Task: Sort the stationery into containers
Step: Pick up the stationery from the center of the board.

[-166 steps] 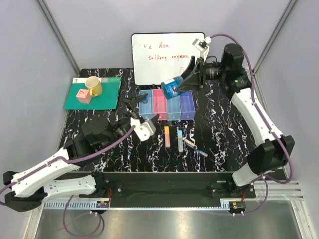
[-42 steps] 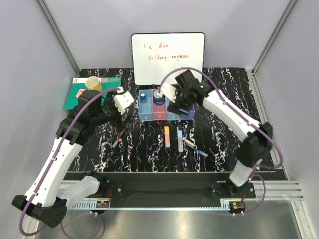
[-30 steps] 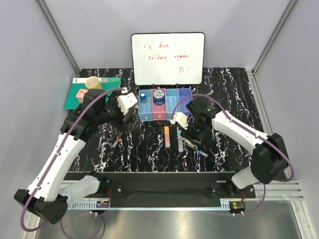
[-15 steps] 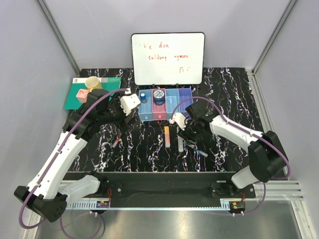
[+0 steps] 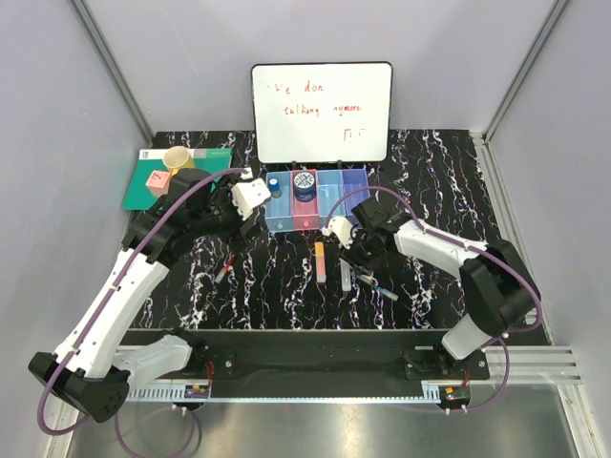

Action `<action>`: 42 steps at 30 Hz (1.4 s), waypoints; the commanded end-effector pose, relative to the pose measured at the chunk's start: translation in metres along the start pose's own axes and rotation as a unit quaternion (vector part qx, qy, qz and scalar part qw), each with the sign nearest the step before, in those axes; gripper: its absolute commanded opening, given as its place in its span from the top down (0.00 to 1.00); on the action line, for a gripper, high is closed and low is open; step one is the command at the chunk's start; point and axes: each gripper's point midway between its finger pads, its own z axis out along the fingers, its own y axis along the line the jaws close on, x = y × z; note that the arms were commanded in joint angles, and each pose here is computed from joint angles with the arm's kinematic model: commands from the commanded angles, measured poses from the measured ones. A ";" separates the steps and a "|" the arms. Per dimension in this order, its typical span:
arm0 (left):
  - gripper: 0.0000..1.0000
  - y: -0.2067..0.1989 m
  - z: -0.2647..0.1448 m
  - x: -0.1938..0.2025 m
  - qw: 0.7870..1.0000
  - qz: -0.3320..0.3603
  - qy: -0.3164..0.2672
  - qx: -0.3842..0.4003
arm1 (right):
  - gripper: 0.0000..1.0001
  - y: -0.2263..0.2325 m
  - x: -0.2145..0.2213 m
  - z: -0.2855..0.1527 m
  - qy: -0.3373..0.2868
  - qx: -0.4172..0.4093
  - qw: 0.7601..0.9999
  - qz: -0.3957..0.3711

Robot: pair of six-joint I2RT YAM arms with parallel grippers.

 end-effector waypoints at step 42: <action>0.07 -0.004 -0.006 -0.003 1.000 -0.003 -0.026 -0.012 | 1.00 -0.097 -0.154 -0.062 -0.113 0.111 0.986 -0.044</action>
